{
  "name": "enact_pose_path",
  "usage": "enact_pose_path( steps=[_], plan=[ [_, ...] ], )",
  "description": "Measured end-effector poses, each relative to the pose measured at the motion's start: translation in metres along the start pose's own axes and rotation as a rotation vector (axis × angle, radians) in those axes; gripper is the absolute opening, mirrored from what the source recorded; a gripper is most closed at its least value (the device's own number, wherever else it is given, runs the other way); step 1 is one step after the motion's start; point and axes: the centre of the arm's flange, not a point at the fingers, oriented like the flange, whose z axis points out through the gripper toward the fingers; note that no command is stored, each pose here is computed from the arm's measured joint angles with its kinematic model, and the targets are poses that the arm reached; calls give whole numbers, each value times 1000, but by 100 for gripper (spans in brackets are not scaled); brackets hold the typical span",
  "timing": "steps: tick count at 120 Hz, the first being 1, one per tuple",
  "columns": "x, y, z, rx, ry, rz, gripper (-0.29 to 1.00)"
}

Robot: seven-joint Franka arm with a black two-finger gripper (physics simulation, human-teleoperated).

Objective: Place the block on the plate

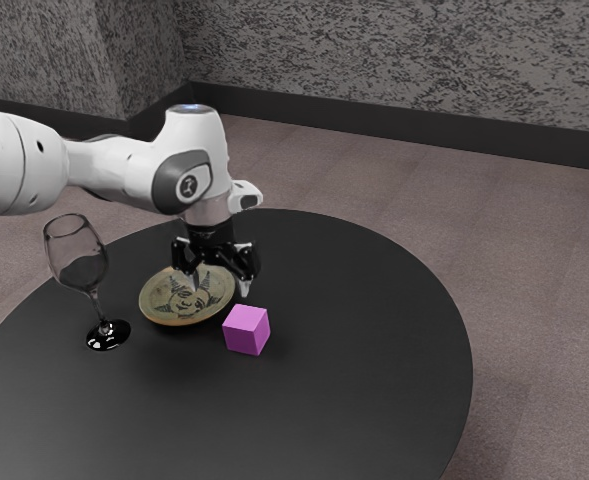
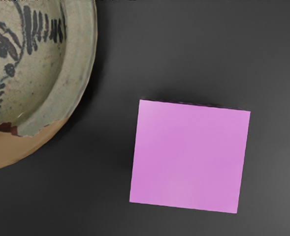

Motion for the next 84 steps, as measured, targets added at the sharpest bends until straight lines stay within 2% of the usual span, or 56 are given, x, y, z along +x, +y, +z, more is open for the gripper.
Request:
enact_pose_path(
  steps=[39,84],
  plan=[
    [-8,23,51,-1,-3,25,70],
    [12,25,80,1,52,29,70]
  ],
)
